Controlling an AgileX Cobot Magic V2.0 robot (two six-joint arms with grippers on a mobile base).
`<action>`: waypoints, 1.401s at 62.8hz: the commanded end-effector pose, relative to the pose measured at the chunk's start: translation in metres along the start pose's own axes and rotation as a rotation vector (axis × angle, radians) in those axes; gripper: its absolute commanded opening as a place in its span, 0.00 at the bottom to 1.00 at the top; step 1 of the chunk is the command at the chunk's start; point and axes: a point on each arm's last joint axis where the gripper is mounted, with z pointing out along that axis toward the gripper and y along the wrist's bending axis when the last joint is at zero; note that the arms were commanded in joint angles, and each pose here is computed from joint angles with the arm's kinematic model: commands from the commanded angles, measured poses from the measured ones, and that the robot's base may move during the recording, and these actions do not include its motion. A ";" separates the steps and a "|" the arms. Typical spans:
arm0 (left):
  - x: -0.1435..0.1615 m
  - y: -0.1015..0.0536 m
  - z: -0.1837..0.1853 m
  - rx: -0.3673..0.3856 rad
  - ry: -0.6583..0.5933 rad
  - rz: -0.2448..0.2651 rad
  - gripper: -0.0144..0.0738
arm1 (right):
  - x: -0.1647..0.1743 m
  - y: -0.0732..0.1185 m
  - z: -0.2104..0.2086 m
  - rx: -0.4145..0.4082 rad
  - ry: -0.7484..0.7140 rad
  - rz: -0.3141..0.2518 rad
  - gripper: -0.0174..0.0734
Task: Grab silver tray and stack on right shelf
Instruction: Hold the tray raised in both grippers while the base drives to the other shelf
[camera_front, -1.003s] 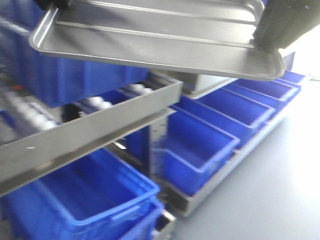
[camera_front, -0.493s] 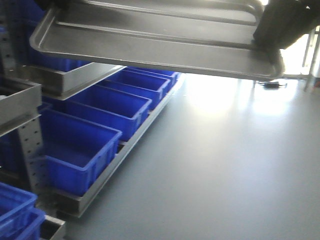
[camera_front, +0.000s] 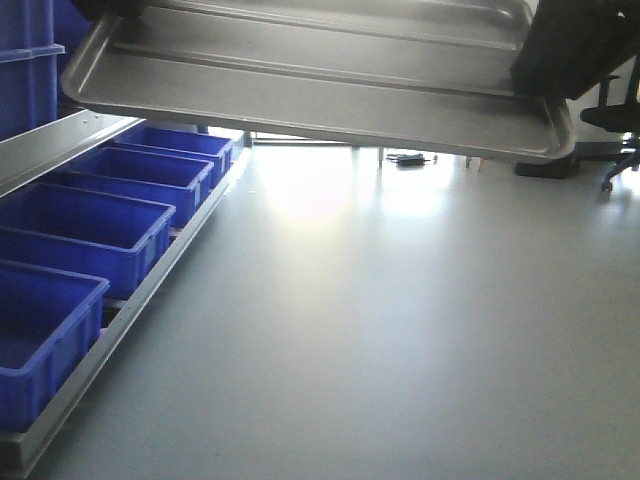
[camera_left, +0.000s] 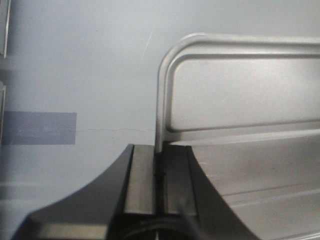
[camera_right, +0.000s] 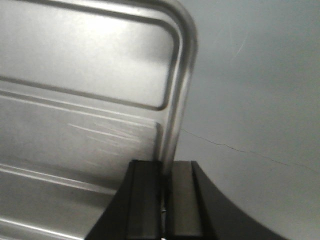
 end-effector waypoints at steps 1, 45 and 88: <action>-0.012 0.000 -0.020 0.037 -0.111 0.001 0.06 | -0.011 0.002 -0.016 -0.023 -0.100 -0.040 0.26; -0.011 0.000 -0.020 0.041 -0.108 -0.002 0.06 | -0.011 0.002 -0.016 -0.023 -0.100 -0.040 0.26; -0.011 0.000 -0.020 0.044 -0.105 -0.004 0.06 | -0.011 0.002 -0.016 -0.023 -0.100 -0.040 0.26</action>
